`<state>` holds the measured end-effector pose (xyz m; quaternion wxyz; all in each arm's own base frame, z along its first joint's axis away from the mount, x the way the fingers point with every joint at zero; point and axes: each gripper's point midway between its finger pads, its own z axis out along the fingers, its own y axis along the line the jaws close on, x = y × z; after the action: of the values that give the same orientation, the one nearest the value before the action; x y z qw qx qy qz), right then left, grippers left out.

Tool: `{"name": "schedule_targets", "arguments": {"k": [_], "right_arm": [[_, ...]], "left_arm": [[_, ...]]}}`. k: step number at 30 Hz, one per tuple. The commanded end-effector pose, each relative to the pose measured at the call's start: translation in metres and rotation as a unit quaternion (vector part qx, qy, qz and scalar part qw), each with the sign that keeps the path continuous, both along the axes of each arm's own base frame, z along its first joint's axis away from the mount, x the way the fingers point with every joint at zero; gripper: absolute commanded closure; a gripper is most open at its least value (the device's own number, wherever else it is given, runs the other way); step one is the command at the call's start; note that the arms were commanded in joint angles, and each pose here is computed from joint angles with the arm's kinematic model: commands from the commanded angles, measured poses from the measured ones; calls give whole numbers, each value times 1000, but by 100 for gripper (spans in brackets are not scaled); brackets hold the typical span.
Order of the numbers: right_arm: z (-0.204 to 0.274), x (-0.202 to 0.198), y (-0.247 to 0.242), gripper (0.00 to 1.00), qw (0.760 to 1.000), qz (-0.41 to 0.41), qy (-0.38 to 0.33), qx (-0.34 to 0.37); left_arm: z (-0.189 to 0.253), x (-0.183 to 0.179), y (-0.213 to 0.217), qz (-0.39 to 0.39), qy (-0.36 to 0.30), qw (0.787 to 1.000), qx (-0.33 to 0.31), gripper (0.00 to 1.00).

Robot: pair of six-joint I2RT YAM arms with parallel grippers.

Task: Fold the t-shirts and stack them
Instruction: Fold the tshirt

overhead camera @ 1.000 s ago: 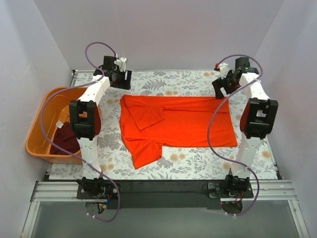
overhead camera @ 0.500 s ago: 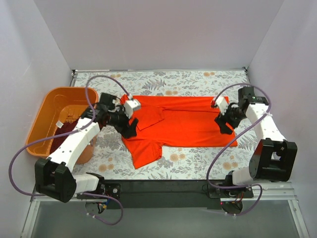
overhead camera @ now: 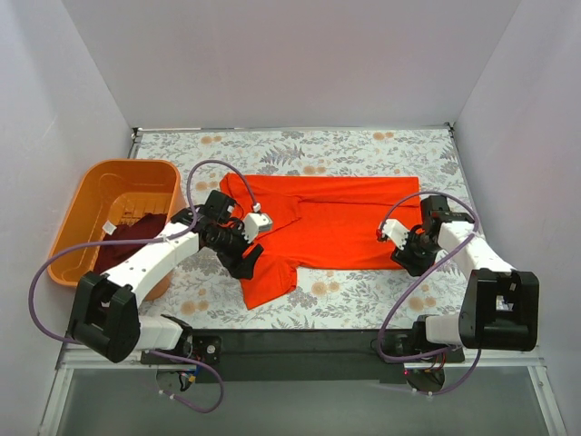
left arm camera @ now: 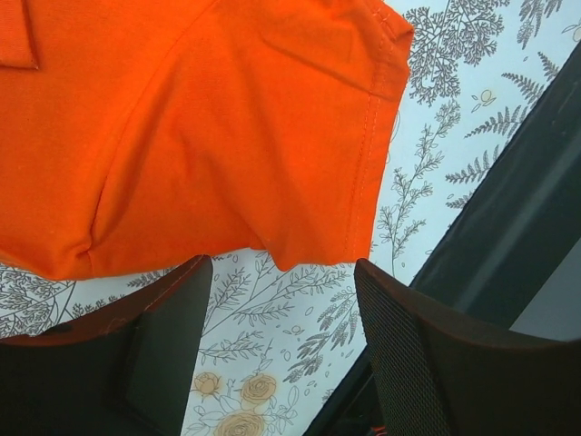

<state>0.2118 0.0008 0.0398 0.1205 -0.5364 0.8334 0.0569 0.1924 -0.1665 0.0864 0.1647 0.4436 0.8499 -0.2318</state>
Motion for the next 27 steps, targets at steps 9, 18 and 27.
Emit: {"name": "schedule_targets", "arguments": {"k": [9,18,27], "right_arm": [[-33,13,-28,42,995,33,-41,-84],[-32,18,-26,99,996,19,-44,-79],[-30,20,-24,99,996,15,-44,-72]], "left_arm": [[-13,-5,6,-20,-15,1000,16,33],[-26,-17,5,-58,-38,997,42,38],[-47,-6,3,-57,-67,993,83,44]]}}
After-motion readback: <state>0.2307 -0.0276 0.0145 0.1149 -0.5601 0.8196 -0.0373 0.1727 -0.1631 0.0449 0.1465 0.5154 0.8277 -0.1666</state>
